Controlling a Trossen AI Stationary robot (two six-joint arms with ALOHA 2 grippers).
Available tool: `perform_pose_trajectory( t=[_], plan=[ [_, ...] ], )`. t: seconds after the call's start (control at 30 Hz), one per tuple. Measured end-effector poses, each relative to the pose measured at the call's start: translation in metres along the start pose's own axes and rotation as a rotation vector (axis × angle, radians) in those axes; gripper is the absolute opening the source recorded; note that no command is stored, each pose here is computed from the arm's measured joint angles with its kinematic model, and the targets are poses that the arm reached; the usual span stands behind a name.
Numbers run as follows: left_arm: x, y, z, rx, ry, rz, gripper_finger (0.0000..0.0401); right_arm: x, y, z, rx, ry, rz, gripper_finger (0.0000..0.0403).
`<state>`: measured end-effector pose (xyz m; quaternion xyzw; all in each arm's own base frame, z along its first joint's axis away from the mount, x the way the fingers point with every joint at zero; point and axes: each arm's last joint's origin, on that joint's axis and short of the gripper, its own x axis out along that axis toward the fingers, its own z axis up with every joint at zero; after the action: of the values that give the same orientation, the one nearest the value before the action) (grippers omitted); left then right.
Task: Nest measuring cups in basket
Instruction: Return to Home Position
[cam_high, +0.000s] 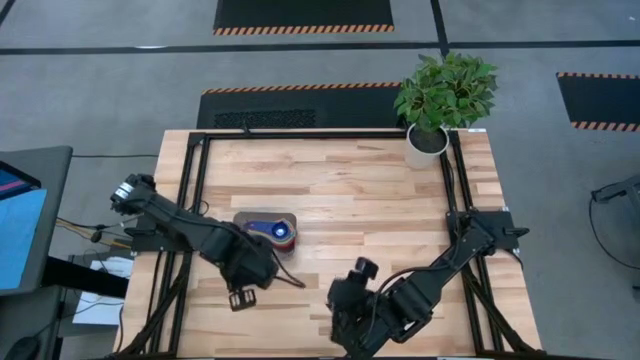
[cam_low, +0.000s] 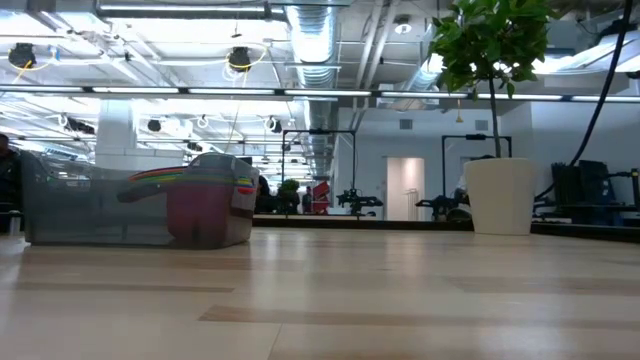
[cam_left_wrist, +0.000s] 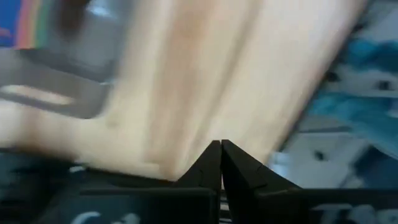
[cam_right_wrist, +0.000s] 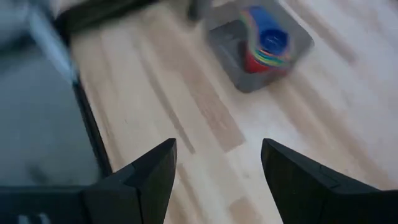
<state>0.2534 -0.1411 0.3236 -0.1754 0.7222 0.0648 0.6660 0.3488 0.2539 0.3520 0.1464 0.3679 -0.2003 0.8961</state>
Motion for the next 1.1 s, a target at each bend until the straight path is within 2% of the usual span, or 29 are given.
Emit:
perform_pose_trajectory(
  t=[0.03, 0.1, 0.17, 0.2, 0.27, 0.4, 0.43, 0.53, 0.63, 0.7, 0.8, 0.93, 1.1],
  plan=[
    [-0.004, -0.004, -0.001, 0.011, -0.011, -0.032, 0.0, 0.001, 0.001, -0.001, -0.097, 0.034, 0.021, 0.0258],
    [-0.008, -0.011, -0.01, 0.189, -0.027, -0.032, 0.0, 0.003, 0.001, -0.002, -0.236, 0.096, 0.066, 0.0258],
    [-0.016, -0.01, -0.024, 0.359, -0.053, 0.054, 0.0, -0.004, -0.005, 0.002, -0.264, 0.102, 0.07, 0.0258],
    [-0.021, -0.008, -0.031, 0.392, -0.124, 0.115, 0.0, -0.014, -0.011, 0.006, -0.264, 0.115, 0.085, 0.0258],
    [-0.034, 0.001, -0.048, 0.444, -0.268, 0.162, 0.0, -0.039, -0.027, 0.016, -0.262, 0.109, 0.098, 0.0258],
    [-0.065, 0.034, -0.091, 0.448, -0.518, 0.172, 0.0, -0.087, -0.048, 0.021, -0.308, -0.068, 0.037, 0.0258],
    [-0.068, 0.043, -0.101, 0.461, -0.572, 0.138, 0.0, -0.096, -0.05, 0.021, -0.328, -0.116, 0.035, 0.0258],
    [-0.077, 0.072, -0.126, 0.512, -0.832, -0.108, 0.0, -0.123, -0.054, 0.019, -0.385, -0.218, 0.063, 0.0258],
    [-0.064, 0.096, -0.14, 0.602, -1.019, -0.357, 0.0, -0.133, -0.052, 0.02, -0.436, -0.246, 0.112, 0.0258],
    [-0.045, 0.109, -0.143, 0.635, -1.079, -0.467, 0.0, -0.133, -0.046, 0.016, -0.495, -0.22, 0.166, 0.0258],
    [-0.015, 0.126, -0.145, 0.62, -1.12, -0.522, 0.0, -0.128, -0.037, 0.02, -0.61, -0.206, 0.303, 0.0258],
    [0.008, 0.139, -0.146, 0.57, -1.169, -0.602, 0.0, -0.113, -0.028, 0.026, -0.764, -0.205, 0.529, 0.0258],
    [0.014, 0.142, -0.145, 0.589, -1.252, -0.546, 0.0, -0.104, -0.051, 0.034, -0.706, -0.245, 0.622, 0.0258]
  ],
)
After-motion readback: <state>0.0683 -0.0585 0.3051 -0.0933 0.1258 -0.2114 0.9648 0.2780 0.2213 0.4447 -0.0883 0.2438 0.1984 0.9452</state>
